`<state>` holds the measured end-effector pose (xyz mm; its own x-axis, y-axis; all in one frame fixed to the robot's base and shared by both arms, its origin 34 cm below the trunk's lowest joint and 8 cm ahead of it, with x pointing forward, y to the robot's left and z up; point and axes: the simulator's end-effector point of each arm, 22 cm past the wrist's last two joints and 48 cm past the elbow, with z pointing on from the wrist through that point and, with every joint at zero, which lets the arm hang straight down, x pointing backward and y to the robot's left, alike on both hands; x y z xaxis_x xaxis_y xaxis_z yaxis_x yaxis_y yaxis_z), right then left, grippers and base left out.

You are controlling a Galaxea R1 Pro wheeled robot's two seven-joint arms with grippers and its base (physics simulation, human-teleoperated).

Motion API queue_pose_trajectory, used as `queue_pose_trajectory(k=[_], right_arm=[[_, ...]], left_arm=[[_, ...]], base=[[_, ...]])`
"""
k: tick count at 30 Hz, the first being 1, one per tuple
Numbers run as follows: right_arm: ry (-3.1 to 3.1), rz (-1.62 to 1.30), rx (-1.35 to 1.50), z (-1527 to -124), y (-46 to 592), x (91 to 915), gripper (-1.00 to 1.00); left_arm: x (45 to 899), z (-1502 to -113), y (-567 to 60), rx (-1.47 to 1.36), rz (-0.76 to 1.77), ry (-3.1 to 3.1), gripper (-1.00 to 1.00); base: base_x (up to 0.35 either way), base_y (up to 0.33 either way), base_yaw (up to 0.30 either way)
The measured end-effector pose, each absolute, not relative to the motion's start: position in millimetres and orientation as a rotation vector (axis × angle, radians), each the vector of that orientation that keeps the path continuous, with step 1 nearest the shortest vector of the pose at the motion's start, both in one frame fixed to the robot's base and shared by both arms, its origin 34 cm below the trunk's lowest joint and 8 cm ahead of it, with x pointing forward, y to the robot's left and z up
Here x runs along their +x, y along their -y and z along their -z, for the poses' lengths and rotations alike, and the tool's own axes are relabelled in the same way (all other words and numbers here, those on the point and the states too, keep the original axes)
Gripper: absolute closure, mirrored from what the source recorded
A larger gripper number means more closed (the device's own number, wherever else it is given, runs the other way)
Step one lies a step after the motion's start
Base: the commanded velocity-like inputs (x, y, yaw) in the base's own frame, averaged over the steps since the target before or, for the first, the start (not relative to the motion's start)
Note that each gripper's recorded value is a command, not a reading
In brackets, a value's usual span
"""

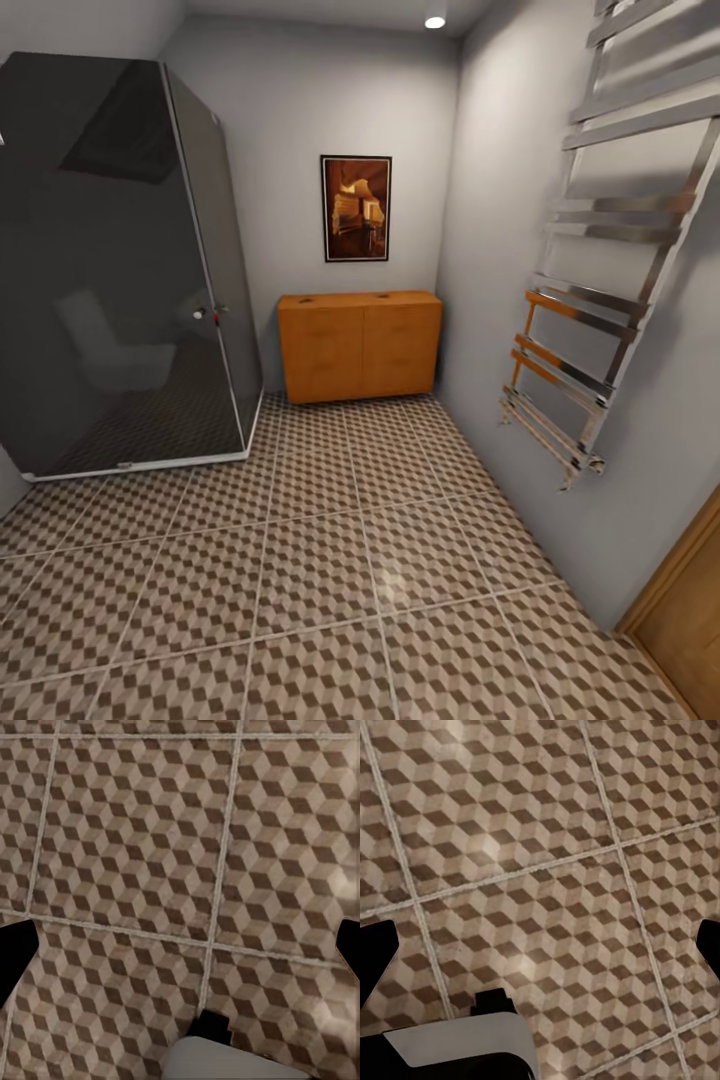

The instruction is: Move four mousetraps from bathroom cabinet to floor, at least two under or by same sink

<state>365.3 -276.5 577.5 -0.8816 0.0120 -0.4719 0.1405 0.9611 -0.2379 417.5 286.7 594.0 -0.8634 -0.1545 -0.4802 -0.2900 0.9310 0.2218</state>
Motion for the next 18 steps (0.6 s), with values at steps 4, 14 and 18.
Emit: queue_pose_trajectory(k=[4, 14, 18], right_arm=[[-2.635, 0.367, 0.105, -576.0, 276.7, 363.3, -1.0], [-2.653, 0.367, 0.102, -572.1, 275.5, 357.6, -1.0], [-2.66, 0.367, 0.102, -570.5, 274.8, 354.9, -1.0]], left_arm=[[415.2, -591.9, -285.9, -0.317, -0.397, -2.628, -1.0], [410.1, -587.3, -285.1, -0.314, -0.398, -2.643, -1.0], [408.0, -585.6, -285.4, -0.314, -0.4, -2.649, -1.0]], base=[[0.177, 0.0, 0.0], [0.036, 0.0, 0.0], [0.002, 0.0, 0.0]])
